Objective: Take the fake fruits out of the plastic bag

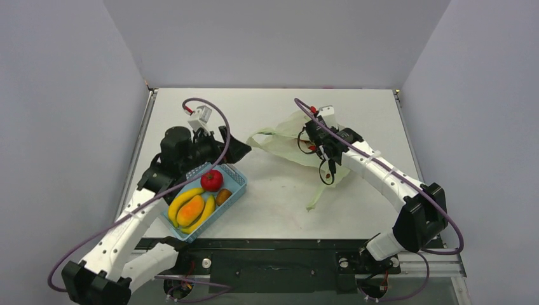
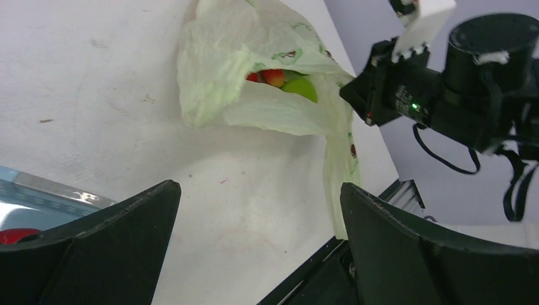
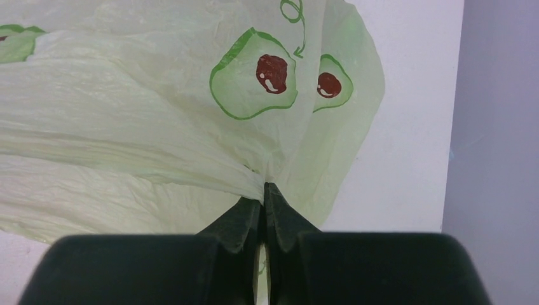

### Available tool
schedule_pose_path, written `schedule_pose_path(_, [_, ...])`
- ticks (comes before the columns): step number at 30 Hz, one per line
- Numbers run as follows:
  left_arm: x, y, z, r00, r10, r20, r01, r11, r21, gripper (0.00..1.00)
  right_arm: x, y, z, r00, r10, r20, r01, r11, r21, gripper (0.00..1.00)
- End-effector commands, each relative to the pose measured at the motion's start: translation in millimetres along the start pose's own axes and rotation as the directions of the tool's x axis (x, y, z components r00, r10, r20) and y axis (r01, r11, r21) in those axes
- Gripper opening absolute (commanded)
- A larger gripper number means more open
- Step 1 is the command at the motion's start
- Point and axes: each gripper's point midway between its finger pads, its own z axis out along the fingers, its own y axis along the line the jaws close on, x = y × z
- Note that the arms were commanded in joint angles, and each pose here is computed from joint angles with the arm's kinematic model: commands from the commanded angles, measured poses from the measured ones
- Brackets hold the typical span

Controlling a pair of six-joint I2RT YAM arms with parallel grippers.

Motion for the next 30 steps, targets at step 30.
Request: schedule_pose_path(30, [119.3, -90.7, 177.8, 0.681, -0.717, 0.149, 0.704, 0.697, 0.14, 0.97, -25.5, 0.2, -51.6, 0.984, 0.132, 0.121, -0.105, 0.973, -0.207, 0.0])
